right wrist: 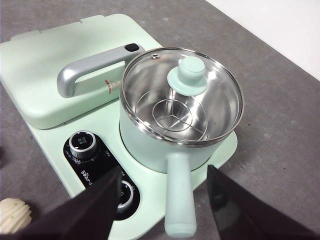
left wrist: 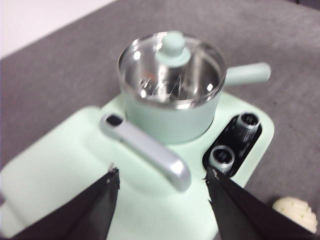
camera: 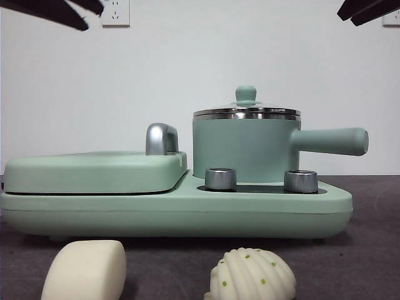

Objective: Put the buns in a small steamer

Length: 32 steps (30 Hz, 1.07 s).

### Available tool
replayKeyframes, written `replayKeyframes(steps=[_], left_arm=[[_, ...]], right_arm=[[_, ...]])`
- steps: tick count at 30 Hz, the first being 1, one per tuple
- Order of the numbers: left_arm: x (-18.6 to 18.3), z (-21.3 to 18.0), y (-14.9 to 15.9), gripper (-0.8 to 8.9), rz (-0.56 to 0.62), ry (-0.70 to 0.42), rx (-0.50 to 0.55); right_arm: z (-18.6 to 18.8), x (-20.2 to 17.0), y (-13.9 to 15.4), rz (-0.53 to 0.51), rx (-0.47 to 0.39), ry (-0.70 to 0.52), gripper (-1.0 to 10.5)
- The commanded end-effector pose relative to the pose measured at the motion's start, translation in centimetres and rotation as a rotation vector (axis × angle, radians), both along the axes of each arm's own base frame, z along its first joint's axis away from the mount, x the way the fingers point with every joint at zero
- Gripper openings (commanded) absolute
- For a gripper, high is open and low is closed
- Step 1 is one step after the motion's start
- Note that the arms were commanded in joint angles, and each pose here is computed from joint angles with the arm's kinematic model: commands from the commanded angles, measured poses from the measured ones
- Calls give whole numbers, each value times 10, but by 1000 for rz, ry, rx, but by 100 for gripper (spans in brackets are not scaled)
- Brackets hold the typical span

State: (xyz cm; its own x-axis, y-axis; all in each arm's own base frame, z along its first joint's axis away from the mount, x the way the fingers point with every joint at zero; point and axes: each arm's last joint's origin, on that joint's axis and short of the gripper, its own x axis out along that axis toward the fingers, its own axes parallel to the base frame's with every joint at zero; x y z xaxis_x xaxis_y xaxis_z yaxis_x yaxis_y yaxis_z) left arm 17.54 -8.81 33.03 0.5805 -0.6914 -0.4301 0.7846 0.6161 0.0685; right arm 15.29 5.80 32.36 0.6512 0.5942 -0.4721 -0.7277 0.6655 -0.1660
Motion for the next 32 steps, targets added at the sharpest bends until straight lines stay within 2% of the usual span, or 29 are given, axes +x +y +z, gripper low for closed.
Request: replayKeyframes(steps=[1, 8, 13, 16, 22, 32], left_arm=[[6, 7, -13, 285, -46, -47, -33], [38, -5, -63, 285, -127, -85, -157], [67, -26, -101, 285, -122, -156, -230], [83, -36, -119, 285, -91, -177, -228], [115, -46, -150, 285, -98, -143, -222], [145, -62, -173, 285, -95, -102, -195]], right_arm=[[6, 0, 1, -17, 36, 8, 275], [7, 0, 1, -28, 53, 19, 275], [7, 0, 1, -28, 54, 16, 275], [7, 0, 1, -31, 58, 19, 275], [7, 0, 1, -38, 67, 30, 275], [8, 1, 1, -37, 69, 20, 275]])
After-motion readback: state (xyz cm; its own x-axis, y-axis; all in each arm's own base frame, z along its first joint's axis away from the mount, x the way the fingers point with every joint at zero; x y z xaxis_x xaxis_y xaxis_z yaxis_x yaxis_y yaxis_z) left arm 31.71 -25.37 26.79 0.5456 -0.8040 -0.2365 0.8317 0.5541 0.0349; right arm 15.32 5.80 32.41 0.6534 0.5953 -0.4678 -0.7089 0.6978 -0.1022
